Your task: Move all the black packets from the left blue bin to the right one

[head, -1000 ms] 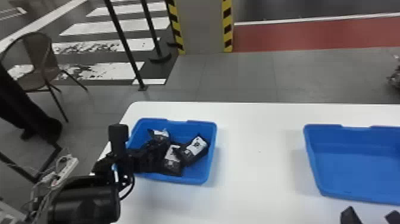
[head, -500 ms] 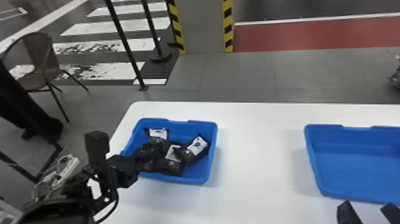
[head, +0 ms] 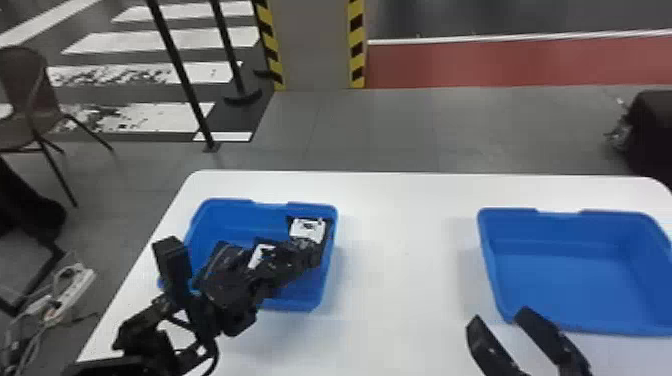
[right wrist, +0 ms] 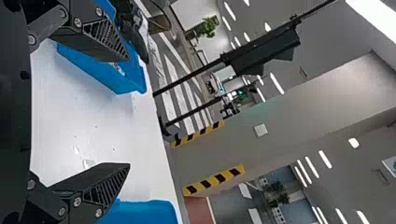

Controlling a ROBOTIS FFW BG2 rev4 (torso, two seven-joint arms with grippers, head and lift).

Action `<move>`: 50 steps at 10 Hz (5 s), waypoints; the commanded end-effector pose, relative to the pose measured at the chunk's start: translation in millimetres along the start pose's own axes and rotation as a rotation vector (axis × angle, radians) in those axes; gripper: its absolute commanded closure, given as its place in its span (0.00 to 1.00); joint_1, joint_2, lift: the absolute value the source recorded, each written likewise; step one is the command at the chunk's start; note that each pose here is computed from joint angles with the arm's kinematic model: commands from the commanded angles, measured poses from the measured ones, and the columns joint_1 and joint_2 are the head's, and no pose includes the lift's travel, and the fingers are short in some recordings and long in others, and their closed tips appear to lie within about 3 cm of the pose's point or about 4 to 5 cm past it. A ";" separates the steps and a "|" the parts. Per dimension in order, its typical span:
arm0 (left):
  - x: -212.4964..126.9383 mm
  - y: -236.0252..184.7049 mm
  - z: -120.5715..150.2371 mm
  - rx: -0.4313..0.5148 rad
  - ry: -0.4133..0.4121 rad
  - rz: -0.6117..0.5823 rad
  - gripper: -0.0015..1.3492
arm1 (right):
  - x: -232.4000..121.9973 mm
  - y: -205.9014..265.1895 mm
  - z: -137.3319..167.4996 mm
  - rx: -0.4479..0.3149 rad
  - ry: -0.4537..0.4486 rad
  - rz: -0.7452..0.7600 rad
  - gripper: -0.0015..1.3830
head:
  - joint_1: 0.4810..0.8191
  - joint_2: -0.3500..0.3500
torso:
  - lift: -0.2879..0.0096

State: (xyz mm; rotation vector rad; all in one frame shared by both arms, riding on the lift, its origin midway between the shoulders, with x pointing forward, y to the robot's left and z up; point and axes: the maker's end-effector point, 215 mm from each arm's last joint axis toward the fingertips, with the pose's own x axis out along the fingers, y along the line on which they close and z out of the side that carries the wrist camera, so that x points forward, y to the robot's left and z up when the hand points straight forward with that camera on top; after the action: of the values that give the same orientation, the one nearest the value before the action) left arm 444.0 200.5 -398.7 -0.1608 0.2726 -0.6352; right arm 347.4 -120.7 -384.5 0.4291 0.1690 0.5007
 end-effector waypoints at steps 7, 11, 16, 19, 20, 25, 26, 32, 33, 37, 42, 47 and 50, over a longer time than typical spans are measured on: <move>83.9 -109.9 -6.2 -0.108 -0.010 -0.373 0.89 | 122.6 -24.4 -2.6 0.074 0.088 0.184 0.17 | 0.63 0.52 | 0.60; 95.0 -138.8 -16.9 -0.134 0.030 -0.448 0.89 | 140.6 -31.6 15.4 0.090 0.072 0.200 0.19 | 0.63 0.43 | 0.60; 100.9 -143.9 -15.7 -0.132 0.036 -0.473 0.89 | 140.7 -18.2 -4.2 0.156 0.162 0.241 0.23 | 0.63 0.43 | 0.60; 102.7 -145.8 -19.2 -0.139 0.045 -0.482 0.89 | 144.5 -10.5 -0.5 0.195 0.149 0.264 0.63 | 0.63 0.43 | 0.60; 103.4 -146.1 -19.2 -0.139 0.045 -0.483 0.89 | 144.8 -8.6 3.0 0.213 0.137 0.270 0.73 | 0.63 0.44 | 0.60; 104.3 -143.3 -18.4 -0.130 0.041 -0.476 0.89 | 145.5 2.9 -8.6 0.284 0.150 0.353 0.92 | 0.63 0.46 | 0.60; 103.0 -136.2 -21.5 -0.143 0.039 -0.447 0.79 | 146.8 2.3 0.1 0.275 0.126 0.358 0.92 | 0.63 0.46 | 0.60; 75.0 -108.4 -39.7 -0.211 -0.004 -0.348 0.13 | 125.5 -111.6 77.9 0.112 -0.029 0.115 0.92 | 0.63 0.41 | 0.60; 67.6 -99.2 -32.7 -0.196 -0.023 -0.326 0.13 | 114.6 -144.6 80.4 0.083 -0.033 0.037 0.92 | 0.63 0.35 | 0.60; 20.7 -31.7 -20.1 -0.125 -0.025 -0.162 0.13 | 82.6 -222.0 69.9 0.006 0.035 -0.158 0.34 | 0.63 0.27 | 0.60; -9.7 79.3 -16.2 0.095 0.152 0.116 0.13 | 47.6 -147.9 99.5 -0.061 -0.075 -0.131 0.15 | 0.63 0.43 | 0.60; 15.7 105.4 4.8 0.279 0.308 0.171 0.14 | 42.8 -107.3 83.1 -0.018 -0.074 -0.068 0.15 | 0.63 0.60 | 0.60; 23.6 103.2 -11.7 0.236 0.393 0.180 0.14 | 43.9 -105.7 84.0 -0.006 -0.081 -0.062 0.15 | 0.63 0.60 | 0.60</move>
State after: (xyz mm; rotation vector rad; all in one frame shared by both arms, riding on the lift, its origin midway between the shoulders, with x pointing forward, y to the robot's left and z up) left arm 518.5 269.2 -433.4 0.2231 0.5572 -0.5130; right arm 451.8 -212.4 -358.7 0.4331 0.1044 0.4221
